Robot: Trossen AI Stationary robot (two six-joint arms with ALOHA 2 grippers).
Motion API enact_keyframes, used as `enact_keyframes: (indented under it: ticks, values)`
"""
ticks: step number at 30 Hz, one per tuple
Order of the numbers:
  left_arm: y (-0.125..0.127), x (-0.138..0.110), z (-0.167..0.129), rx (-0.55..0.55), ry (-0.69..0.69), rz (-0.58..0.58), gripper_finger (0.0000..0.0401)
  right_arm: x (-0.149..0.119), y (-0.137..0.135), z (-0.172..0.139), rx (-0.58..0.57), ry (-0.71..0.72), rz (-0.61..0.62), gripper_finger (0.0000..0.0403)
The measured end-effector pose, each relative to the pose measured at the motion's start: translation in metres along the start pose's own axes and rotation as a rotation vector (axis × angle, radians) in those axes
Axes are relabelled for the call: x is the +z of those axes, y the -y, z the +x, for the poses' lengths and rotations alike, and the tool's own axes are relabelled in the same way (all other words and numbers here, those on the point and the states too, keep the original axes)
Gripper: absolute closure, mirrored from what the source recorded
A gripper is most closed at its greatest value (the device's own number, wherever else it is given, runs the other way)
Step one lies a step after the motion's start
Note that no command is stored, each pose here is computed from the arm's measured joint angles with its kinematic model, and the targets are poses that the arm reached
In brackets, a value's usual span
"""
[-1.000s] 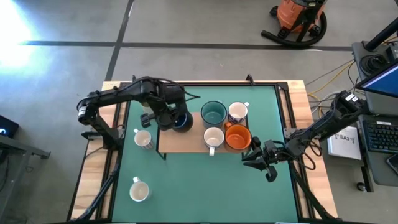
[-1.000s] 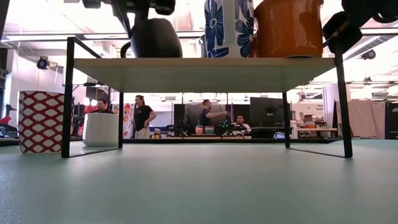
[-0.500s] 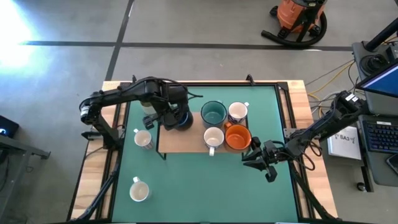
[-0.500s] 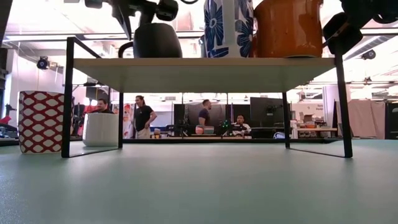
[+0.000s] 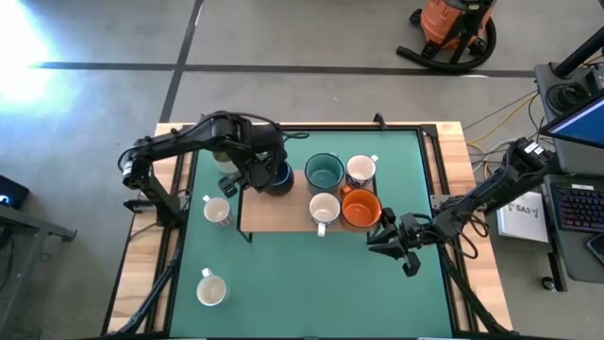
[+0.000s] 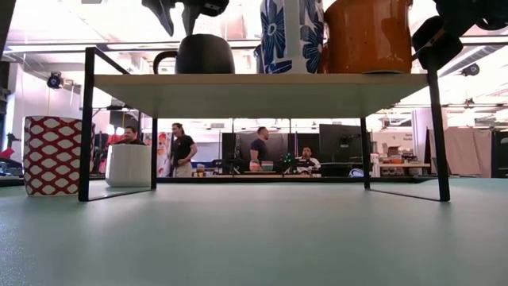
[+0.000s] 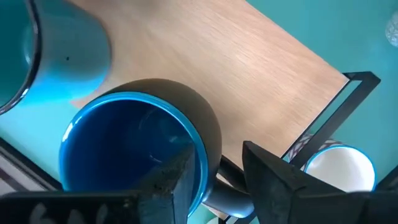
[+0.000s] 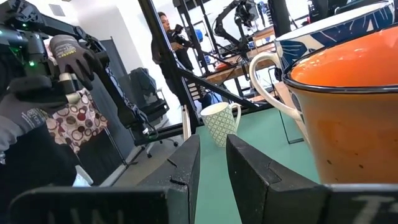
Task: Place coffee mugs
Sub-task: Put the black blue mug on the shelf
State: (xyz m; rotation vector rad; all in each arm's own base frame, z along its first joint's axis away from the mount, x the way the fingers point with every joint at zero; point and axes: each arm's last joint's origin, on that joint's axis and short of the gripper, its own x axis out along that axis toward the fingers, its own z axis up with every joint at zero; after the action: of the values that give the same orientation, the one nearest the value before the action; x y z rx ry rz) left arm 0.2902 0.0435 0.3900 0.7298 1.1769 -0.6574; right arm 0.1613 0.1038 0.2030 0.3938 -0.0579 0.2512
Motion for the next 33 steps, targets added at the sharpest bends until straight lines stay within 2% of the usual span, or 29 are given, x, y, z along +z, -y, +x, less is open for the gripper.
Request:
enact_keyframes:
  ticks: [7,16,21,27,33]
  values:
    - [-0.001,0.001,-0.003,0.018,0.008,-0.036,0.0281,0.000,0.000,0.000,0.000,0.000,0.000,0.0335]
    - [-0.014,0.006,0.013,0.008,0.003,-0.274,0.0281,0.000,0.000,0.000,-0.001,0.000,0.000,0.0335]
    - [-0.017,0.007,0.019,-0.003,-0.007,-0.357,0.0284,-0.001,0.000,0.000,-0.002,-0.007,-0.003,0.0335]
    - [-0.018,0.006,0.019,0.027,-0.042,-0.431,0.0321,-0.001,0.000,0.000,-0.003,-0.009,-0.004,0.0335]
    - [-0.018,0.006,0.019,0.025,-0.043,-0.419,0.0378,-0.001,0.000,0.000,-0.003,-0.008,-0.004,0.0335]
